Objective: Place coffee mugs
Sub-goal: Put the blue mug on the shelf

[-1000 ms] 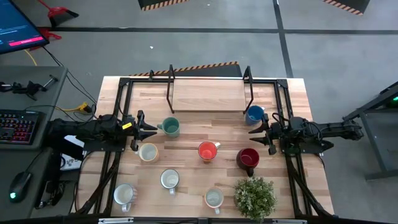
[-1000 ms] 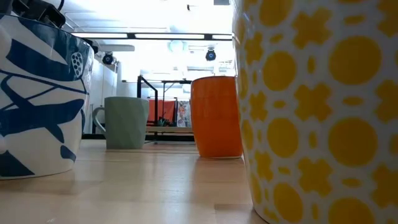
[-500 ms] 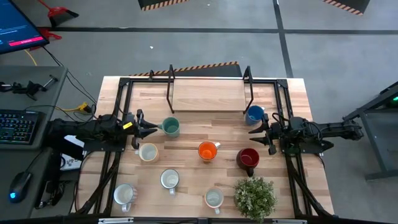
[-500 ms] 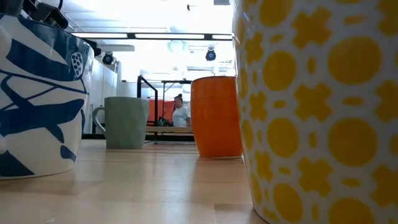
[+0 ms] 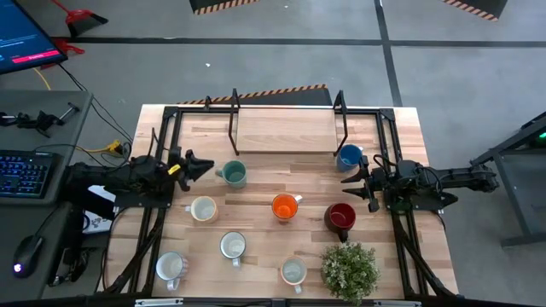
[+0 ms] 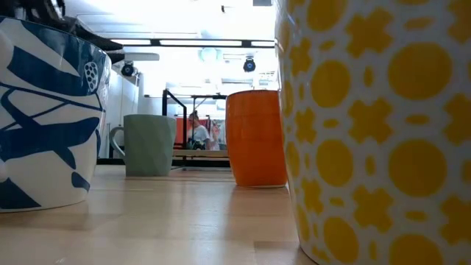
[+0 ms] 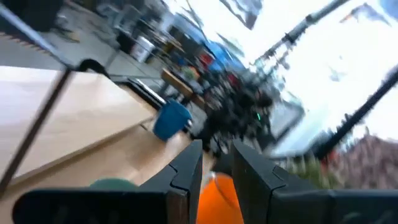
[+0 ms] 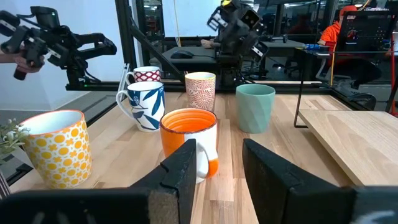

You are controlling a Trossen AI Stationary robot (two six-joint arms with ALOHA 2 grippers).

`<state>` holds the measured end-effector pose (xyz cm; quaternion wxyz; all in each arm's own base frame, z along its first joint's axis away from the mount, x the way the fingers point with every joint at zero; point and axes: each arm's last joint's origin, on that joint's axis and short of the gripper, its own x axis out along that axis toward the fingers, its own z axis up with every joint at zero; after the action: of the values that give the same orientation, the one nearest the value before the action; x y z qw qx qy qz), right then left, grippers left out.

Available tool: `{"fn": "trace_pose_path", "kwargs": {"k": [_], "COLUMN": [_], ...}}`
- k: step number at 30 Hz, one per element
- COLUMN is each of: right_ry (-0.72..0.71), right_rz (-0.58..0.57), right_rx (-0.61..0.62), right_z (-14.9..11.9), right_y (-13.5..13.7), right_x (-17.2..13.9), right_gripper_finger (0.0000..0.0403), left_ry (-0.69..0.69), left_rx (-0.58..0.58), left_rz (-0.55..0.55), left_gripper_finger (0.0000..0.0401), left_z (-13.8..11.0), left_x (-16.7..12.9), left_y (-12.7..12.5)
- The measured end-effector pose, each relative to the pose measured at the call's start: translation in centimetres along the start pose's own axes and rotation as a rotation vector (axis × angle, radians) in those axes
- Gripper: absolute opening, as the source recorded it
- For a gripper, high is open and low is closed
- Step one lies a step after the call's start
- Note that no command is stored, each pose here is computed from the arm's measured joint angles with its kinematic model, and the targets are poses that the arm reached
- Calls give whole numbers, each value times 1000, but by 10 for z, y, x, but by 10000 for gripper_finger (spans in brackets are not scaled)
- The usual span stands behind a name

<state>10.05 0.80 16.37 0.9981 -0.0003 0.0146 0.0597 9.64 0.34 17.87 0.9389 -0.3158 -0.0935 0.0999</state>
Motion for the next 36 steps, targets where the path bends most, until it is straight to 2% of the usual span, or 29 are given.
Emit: {"fn": "trace_pose_path", "kwargs": {"k": [9, 30, 36], "right_ry": [0, 0, -1], "right_rz": [0, 0, 0], "right_rx": [0, -4, 29], "right_z": [0, 0, 0], "right_y": [0, 0, 0], "right_x": [0, 0, 0], "right_gripper_finger": [114, 114, 114], "left_ry": [-60, -60, -61], "left_rx": [8, 10, 9], "left_rz": [80, 83, 83], "left_gripper_finger": [74, 74, 74], "left_z": [2, 2, 2], "left_x": [0, 0, 0], "left_y": [2, 2, 2]}}
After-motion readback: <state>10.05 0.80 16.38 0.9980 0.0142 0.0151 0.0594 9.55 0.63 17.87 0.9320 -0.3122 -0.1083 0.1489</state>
